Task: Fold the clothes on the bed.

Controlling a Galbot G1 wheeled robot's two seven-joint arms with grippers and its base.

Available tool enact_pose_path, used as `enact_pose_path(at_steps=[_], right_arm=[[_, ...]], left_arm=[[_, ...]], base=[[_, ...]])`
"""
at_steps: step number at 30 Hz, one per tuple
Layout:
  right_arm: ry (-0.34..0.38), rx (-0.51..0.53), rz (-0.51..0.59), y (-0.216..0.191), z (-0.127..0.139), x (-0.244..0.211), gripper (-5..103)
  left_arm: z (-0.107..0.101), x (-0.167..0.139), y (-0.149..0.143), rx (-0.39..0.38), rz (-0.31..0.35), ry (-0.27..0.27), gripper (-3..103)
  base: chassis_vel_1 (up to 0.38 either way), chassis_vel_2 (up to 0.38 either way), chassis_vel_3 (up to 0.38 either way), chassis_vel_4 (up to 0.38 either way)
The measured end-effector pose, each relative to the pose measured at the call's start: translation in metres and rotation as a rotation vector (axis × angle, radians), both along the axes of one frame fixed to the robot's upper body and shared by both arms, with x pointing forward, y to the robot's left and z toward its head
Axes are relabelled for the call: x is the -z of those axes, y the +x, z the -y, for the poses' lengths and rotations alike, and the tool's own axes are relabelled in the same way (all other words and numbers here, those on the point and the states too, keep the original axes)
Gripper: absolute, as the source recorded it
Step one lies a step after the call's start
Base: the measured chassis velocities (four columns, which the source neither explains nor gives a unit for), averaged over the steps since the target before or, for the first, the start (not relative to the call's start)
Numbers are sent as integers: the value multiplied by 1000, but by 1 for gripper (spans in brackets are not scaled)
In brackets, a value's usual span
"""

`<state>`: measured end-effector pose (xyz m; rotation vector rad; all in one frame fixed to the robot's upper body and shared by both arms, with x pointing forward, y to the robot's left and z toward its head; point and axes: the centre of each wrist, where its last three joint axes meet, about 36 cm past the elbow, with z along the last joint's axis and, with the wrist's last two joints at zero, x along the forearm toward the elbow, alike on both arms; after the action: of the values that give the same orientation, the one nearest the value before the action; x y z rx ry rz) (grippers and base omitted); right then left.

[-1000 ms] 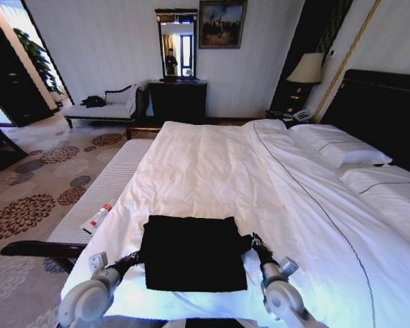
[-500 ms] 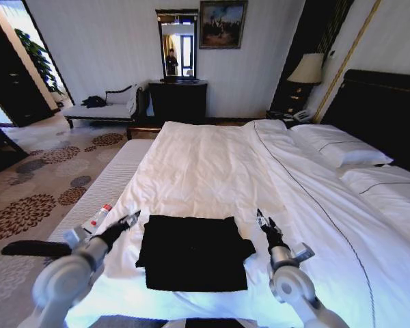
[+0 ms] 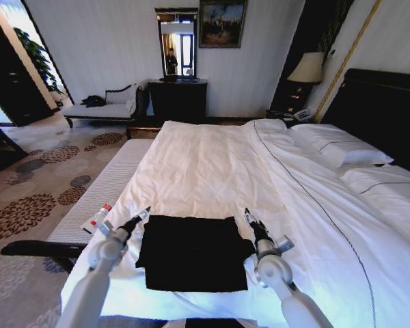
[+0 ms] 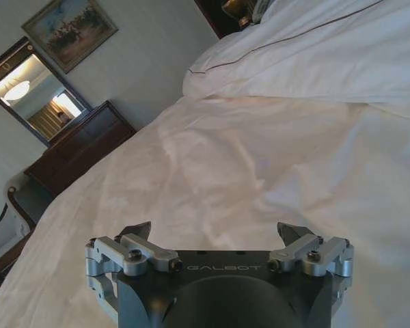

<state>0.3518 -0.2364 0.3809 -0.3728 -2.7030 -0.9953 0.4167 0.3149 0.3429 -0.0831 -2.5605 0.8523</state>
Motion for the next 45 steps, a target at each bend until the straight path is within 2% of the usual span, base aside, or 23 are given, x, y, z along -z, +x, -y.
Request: enact_pose_path(at_steps=[3, 8, 12, 13, 15, 17, 21, 23, 27, 30, 33, 39, 42, 45], right_arm=[[-2, 4, -4, 3, 1, 3, 100], [-2, 9, -9, 7, 4, 5, 100], [-4, 19, -15, 11, 5, 10, 100], [-4, 19, -15, 11, 5, 10, 100], [-6, 22, -17, 14, 6, 11, 100], [-8, 24, -19, 15, 7, 13, 100], [-14, 36, -27, 19, 10, 18, 100], [-12, 38, -29, 20, 11, 19, 100], [-3, 45, -40, 26, 14, 22, 100], [-2, 45, -45, 28, 15, 23, 100], [9, 27, -48, 35, 17, 26, 100], [51, -26, -47, 48, 22, 37, 100], [131, -107, -43, 53, 23, 43, 100], [152, -163, -28, 52, 22, 50, 100]], left_arm=[[13, 9, 2, 8, -7, -4, 100], [19, 14, 2, 20, -18, 13, 99], [25, 16, 5, 21, -20, 10, 81], [25, 16, 5, 21, -20, 10, 81], [28, 15, 7, 18, -16, 3, 70], [29, 15, 8, 17, -15, 1, 70], [31, 16, 9, 12, -16, -6, 48], [31, 16, 8, 11, -17, -8, 48], [28, 14, 6, -5, -17, -29, 25], [24, 12, 4, -17, -16, -41, 20], [15, 7, 4, -34, -12, -39, 4], [3, 1, 8, -52, -3, -33, 1], [-4, -4, 15, -67, 4, -31, 1], [-8, -6, 19, -79, 7, -32, 1]], base=[[0, 0, 0, 0], [0, 0, 0, 0], [0, 0, 0, 0], [0, 0, 0, 0], [0, 0, 0, 0], [0, 0, 0, 0], [0, 0, 0, 0], [0, 0, 0, 0], [0, 0, 0, 0], [0, 0, 0, 0], [0, 0, 0, 0], [0, 0, 0, 0], [0, 0, 0, 0], [0, 0, 0, 0]])
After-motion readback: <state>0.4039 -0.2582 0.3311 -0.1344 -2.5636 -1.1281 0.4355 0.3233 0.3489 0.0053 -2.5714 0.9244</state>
